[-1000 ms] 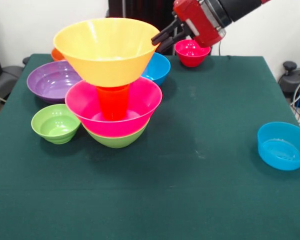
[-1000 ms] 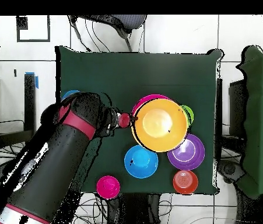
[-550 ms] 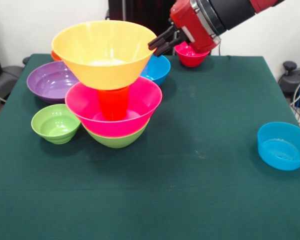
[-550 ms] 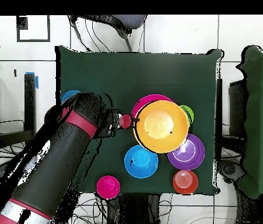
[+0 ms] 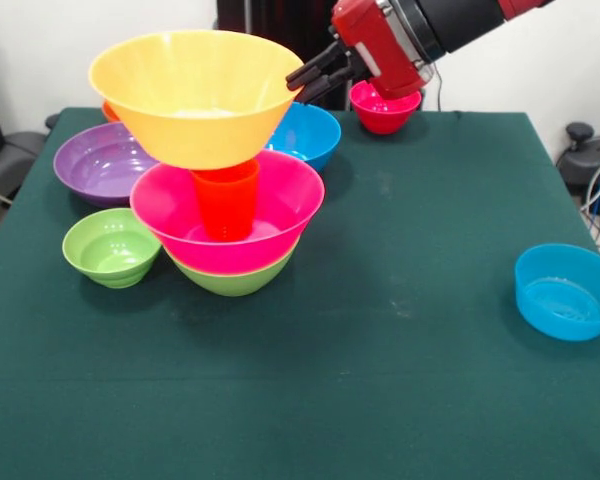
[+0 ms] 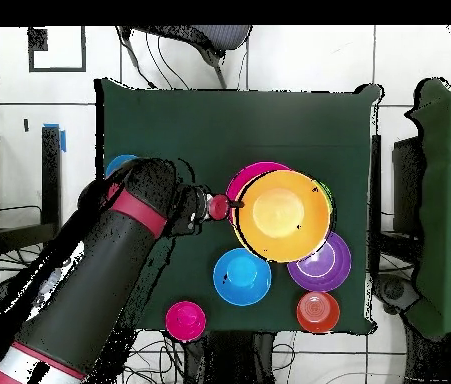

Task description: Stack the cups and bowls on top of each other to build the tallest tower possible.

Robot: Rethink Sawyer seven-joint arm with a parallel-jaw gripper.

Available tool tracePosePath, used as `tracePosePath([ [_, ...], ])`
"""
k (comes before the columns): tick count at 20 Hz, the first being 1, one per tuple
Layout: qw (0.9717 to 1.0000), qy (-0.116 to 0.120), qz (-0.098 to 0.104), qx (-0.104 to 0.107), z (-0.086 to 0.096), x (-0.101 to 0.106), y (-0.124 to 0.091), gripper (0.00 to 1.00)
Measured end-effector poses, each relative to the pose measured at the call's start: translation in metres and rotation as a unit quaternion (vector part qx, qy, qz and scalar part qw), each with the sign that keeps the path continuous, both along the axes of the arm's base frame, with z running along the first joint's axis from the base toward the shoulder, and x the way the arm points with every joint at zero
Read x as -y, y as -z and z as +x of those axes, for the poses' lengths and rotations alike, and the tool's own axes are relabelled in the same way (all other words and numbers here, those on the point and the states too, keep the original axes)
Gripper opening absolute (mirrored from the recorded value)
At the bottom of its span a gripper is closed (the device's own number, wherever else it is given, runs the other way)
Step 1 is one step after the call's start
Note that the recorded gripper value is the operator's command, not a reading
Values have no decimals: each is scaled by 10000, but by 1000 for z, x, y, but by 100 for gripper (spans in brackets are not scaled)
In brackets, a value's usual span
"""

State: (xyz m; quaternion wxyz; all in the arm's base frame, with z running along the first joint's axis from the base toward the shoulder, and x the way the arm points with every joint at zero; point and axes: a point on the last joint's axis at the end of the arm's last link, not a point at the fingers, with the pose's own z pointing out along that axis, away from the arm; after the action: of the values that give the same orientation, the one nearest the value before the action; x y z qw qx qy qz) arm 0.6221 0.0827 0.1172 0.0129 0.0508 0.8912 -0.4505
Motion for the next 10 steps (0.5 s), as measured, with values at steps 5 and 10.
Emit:
tracePosePath([
  [5, 10000, 6, -39, 12, 1, 2, -2, 0],
  [10, 10000, -19, -56, 28, 3, 2, -3, 0],
])
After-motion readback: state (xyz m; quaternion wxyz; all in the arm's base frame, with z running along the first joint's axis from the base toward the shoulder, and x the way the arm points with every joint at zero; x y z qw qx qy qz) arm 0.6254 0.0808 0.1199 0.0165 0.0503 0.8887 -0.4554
